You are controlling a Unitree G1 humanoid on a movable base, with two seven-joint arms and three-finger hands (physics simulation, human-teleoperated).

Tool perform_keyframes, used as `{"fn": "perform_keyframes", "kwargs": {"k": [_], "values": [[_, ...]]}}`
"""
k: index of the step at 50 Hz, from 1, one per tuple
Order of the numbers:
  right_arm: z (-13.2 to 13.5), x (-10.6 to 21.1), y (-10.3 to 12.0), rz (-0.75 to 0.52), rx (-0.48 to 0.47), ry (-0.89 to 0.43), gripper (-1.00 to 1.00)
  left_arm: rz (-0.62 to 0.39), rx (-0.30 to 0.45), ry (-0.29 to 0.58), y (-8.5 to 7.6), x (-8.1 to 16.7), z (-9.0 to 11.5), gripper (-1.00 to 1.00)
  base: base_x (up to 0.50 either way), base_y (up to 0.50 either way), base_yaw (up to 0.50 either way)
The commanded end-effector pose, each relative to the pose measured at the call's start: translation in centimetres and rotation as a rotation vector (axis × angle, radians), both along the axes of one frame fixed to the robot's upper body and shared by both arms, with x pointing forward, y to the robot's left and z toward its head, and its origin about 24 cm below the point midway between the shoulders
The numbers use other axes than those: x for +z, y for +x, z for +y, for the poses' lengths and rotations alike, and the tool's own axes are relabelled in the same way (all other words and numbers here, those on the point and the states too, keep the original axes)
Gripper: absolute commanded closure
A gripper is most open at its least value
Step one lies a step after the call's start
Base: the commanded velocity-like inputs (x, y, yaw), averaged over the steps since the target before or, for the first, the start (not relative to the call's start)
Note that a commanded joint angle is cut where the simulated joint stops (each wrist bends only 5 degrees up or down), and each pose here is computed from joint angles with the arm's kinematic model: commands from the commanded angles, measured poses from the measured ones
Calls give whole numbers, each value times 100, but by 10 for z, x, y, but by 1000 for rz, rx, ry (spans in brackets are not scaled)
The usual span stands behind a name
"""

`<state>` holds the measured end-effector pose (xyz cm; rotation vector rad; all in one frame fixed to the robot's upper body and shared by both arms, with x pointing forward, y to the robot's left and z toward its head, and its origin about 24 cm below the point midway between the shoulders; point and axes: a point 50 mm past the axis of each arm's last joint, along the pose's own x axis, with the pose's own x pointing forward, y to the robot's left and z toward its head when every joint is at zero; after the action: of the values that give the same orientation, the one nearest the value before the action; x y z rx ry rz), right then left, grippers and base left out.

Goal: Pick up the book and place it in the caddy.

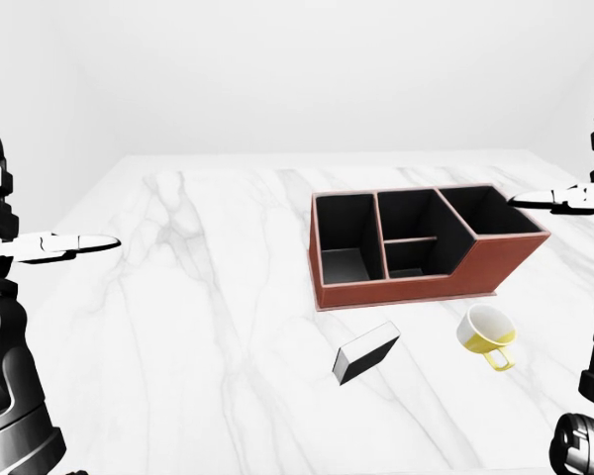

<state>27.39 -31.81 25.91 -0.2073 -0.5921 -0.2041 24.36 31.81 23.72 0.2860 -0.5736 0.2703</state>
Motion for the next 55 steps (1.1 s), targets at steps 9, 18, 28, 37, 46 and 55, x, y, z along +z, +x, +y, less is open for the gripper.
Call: {"fn": "perform_keyframes", "kwargs": {"k": [9,18,28,37,46,55], "values": [[21,17,-25,-53,2,-244,-100,8,2,0,0,-2,0,-100,0,0,0],[35,-2,-48,87,-27,-529,-100,4,1,1,0,-1,0,-100,0,0,0],[43,-1,-62,75,-18,-594,-100,12,4,-6,2,-3,1,-100,0,0,0],[46,-3,-72,79,-13,-617,-100,7,3,-1,0,-2,0,-100,0,0,0],[53,-6,-81,95,-4,-666,-100,1,2,7,-1,-1,-1,-100,0,0,0],[60,-21,-83,160,9,-679,-100,17,2,3,1,-4,0,-100,0,0,0]]}}
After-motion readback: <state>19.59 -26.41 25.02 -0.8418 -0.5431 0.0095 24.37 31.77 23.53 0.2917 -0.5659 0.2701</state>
